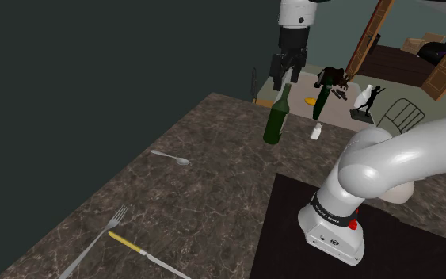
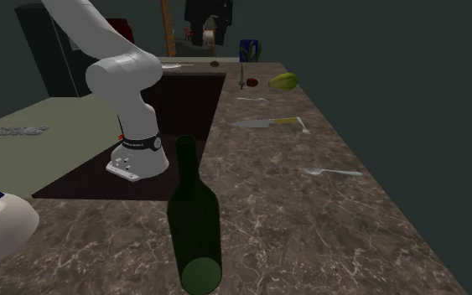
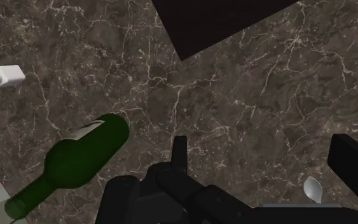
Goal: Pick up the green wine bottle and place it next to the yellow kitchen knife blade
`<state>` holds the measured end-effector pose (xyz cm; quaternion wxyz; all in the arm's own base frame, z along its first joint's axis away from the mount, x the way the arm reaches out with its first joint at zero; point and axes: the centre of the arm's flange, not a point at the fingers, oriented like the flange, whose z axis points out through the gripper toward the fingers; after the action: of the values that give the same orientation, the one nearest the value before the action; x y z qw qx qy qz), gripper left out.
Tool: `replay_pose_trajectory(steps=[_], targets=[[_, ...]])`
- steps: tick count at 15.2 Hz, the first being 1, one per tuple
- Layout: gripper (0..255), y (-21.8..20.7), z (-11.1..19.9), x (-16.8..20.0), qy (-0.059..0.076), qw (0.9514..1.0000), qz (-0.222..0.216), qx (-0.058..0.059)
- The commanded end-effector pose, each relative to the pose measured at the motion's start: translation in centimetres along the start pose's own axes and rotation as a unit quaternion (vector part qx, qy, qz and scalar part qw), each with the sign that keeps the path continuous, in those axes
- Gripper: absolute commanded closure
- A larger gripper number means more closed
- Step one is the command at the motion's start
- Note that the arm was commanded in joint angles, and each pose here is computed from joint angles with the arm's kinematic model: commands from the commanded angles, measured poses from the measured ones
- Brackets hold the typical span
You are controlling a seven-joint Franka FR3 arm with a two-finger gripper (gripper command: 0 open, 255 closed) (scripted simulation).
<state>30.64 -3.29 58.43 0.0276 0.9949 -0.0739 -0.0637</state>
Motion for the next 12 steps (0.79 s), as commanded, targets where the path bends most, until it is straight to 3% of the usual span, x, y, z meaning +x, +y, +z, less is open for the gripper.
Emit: replay_pose_trajectory(steps=[1,12], targets=[[0,0.0,0.0,0.0,0.000,1.0000,0.000,0.000],[0,13.5,4.2,4.3,0.042,0.9984,-0.028,0.023]])
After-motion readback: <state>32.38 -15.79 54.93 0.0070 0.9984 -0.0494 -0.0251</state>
